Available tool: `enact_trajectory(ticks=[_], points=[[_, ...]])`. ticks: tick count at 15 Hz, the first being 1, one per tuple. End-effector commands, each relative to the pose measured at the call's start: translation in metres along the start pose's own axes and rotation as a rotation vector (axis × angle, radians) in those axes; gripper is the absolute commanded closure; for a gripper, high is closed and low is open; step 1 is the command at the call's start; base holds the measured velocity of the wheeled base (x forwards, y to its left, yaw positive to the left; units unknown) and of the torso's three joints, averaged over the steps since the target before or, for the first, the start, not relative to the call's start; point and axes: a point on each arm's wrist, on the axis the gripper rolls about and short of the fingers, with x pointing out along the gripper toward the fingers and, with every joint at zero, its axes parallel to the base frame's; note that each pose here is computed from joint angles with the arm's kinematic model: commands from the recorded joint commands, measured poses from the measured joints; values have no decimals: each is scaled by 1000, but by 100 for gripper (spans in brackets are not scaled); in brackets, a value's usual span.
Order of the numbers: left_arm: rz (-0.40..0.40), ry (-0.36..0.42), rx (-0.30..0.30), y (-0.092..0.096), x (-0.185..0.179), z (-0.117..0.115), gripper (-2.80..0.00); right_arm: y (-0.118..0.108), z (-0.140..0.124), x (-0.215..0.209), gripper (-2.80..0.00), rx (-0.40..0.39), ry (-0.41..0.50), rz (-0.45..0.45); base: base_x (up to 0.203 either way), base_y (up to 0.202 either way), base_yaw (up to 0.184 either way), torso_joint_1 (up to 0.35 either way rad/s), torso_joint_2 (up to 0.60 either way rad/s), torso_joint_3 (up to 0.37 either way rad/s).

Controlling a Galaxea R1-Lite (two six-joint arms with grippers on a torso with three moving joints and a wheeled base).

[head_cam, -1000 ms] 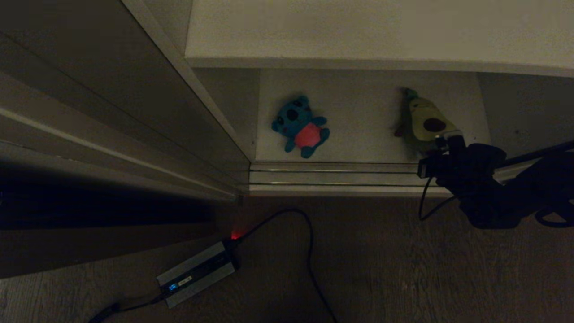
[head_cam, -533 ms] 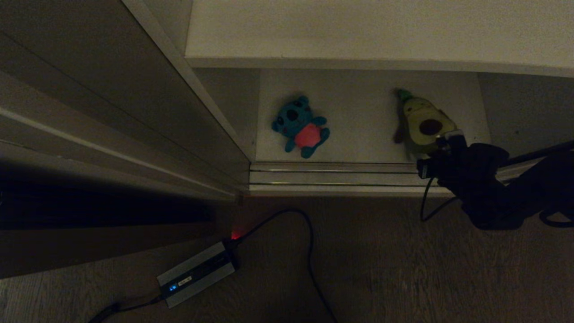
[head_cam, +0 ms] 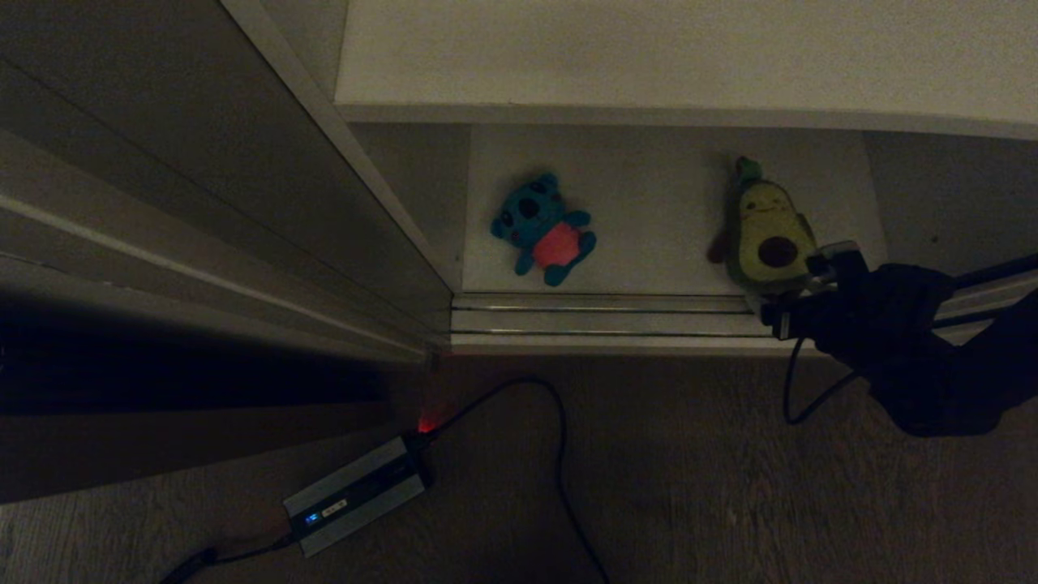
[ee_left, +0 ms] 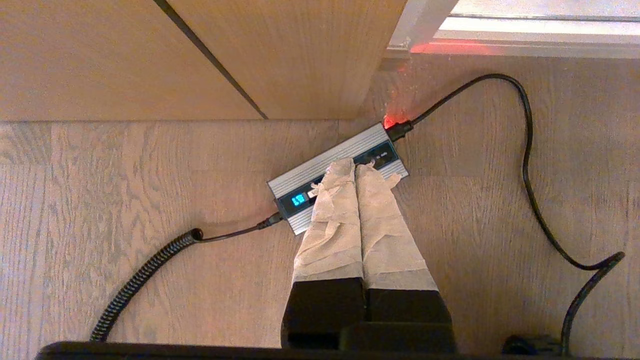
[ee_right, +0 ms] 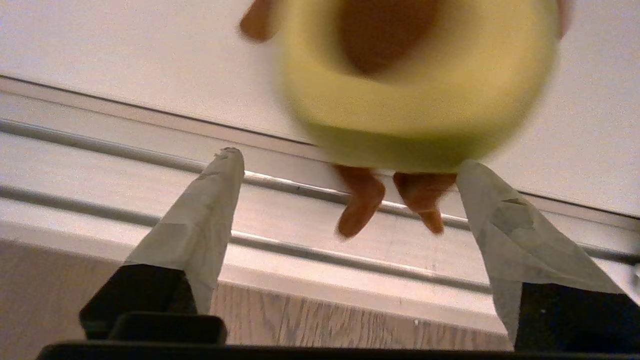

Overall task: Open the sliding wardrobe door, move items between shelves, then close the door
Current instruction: Place the green doll on the lower shelf

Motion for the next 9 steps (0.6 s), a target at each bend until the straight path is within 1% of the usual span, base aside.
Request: enact_trajectory(ticks=[1, 6, 9], points=[[0, -3, 0, 0, 0, 0, 0, 0, 7, -5, -280, -3, -16, -4, 0, 0, 0, 0, 0, 0], [0, -3, 0, 0, 0, 0, 0, 5, 1, -20, -280, 21, 59, 16, 0, 0, 0, 0, 0, 0], [0, -3, 0, 0, 0, 0, 0, 5, 8, -36, -280, 35, 82, 19, 0, 0, 0, 0, 0, 0]])
